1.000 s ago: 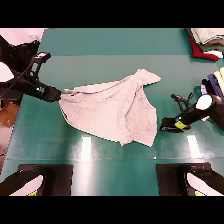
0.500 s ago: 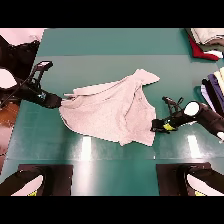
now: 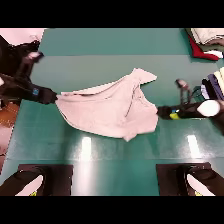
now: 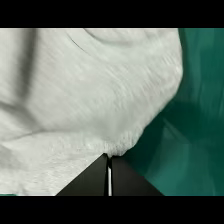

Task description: Fold the shirts.

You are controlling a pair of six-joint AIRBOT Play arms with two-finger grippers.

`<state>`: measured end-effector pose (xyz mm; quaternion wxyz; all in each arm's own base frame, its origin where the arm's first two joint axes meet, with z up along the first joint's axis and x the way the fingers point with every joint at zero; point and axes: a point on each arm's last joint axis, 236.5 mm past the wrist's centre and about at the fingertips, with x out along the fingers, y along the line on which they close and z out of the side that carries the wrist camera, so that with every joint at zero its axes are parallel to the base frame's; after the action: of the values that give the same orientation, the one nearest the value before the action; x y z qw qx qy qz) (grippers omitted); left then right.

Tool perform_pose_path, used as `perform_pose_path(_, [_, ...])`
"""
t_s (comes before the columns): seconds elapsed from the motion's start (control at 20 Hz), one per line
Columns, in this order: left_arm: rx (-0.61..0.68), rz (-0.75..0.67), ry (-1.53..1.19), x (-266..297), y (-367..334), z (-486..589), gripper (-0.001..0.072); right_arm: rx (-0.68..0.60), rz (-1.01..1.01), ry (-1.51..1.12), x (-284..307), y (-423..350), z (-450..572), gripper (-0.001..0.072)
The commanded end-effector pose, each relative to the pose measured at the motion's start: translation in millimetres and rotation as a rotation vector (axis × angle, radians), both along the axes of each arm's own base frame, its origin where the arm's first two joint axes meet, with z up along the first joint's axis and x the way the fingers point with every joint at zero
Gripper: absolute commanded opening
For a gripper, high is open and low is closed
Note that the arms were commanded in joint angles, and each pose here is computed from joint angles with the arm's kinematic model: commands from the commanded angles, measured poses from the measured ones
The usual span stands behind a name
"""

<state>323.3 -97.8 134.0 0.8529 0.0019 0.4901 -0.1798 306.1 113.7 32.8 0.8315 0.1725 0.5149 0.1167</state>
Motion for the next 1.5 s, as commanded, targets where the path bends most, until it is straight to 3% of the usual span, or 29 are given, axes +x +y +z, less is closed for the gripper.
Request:
perform_pose_path(0.0, [-0.045, 0.023, -0.25, -4.5, 1.2, 95.4, 0.0023, 0.036, -0.063, -0.334, 21.5, -17.6, 128.9, 0.0012])
perform_pose_path(0.3, [-0.106, 0.013, -0.673, -48.9, 4.3, 268.2, 0.0023, -0.014, -0.23, -0.892, -25.9, -75.2, 349.0, 0.0012])
perform_pose_path(0.65, [-0.269, -0.123, -0.814, -107.3, -30.2, 340.2, 0.0023, -0.186, -0.316, -1.069, -96.2, -97.5, 435.5, 0.0012])
perform_pose_path(0.85, [-0.341, -0.251, -0.65, -138.8, -59.6, 315.1, 0.0023, -0.277, -0.34, -0.964, -108.9, -106.0, 435.0, 0.0012])
perform_pose_path(1.05, [-0.309, -0.233, -0.508, -147.1, -54.9, 284.9, 0.0022, -0.327, -0.36, -0.74, -91.5, -131.0, 412.5, 0.0012])
perform_pose_path(1.25, [-0.175, -0.095, -0.331, -114.1, -23.0, 220.3, 0.0023, -0.236, -0.374, -0.477, -45.6, -159.9, 365.5, 0.0011])
perform_pose_path(1.45, [-0.104, -0.018, -0.127, -70.9, -10.4, 124.3, 0.0023, -0.133, -0.234, -0.15, 8.7, -151.2, 267.6, 0.0011])
